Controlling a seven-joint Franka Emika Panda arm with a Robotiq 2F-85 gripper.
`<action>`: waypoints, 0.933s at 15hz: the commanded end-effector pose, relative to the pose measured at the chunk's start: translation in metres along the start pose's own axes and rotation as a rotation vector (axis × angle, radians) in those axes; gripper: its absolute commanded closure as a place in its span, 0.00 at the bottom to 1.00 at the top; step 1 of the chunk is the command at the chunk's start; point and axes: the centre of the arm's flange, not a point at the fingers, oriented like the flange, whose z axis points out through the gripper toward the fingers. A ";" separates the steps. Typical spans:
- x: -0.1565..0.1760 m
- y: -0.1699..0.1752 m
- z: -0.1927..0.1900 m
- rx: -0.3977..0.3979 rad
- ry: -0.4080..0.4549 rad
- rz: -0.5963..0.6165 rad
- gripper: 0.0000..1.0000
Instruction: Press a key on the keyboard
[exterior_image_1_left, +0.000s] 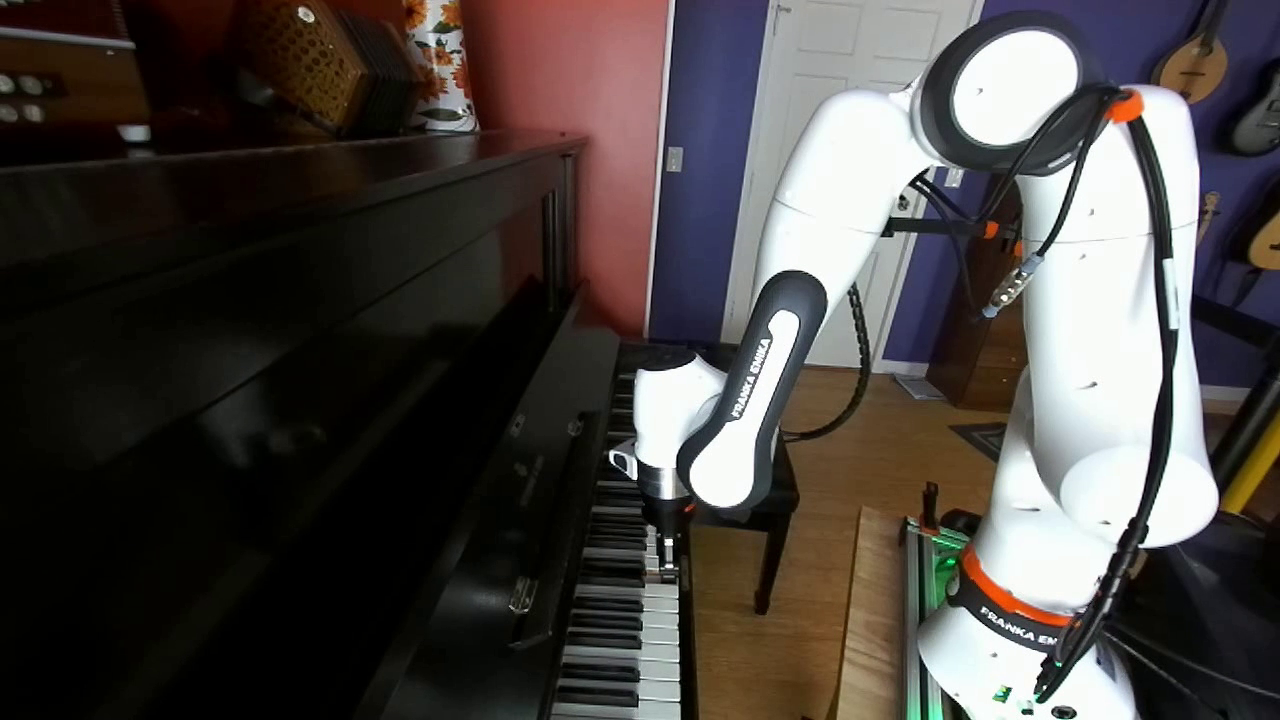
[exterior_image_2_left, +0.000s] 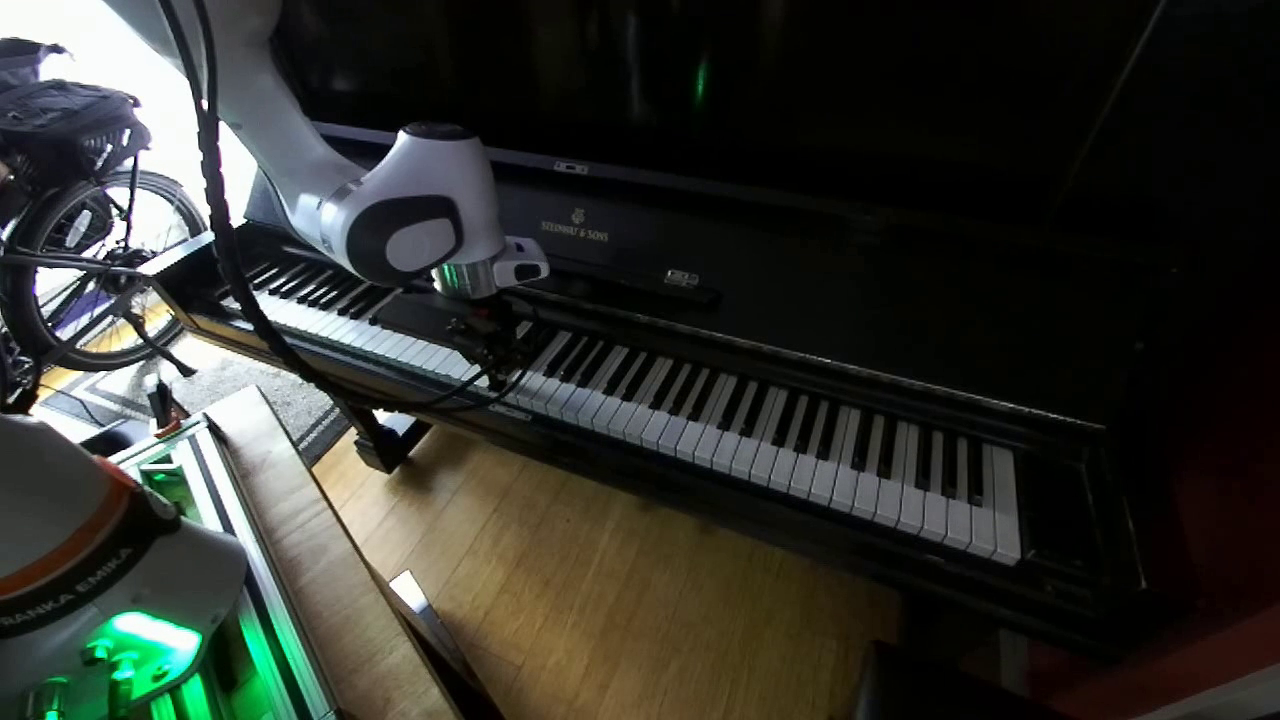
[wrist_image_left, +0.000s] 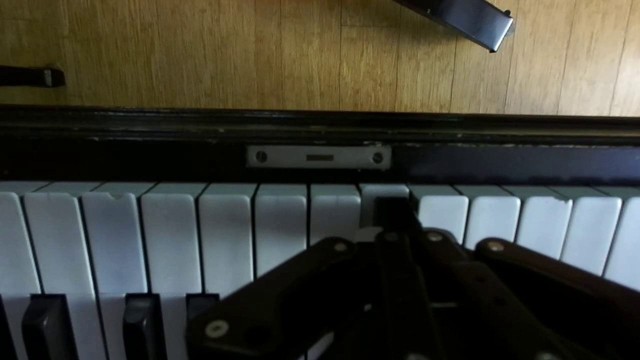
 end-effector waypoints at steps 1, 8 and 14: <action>0.001 0.004 0.005 -0.011 0.001 -0.003 1.00; 0.003 0.002 -0.011 -0.019 0.019 -0.017 1.00; 0.003 0.002 -0.026 -0.041 0.038 -0.020 0.74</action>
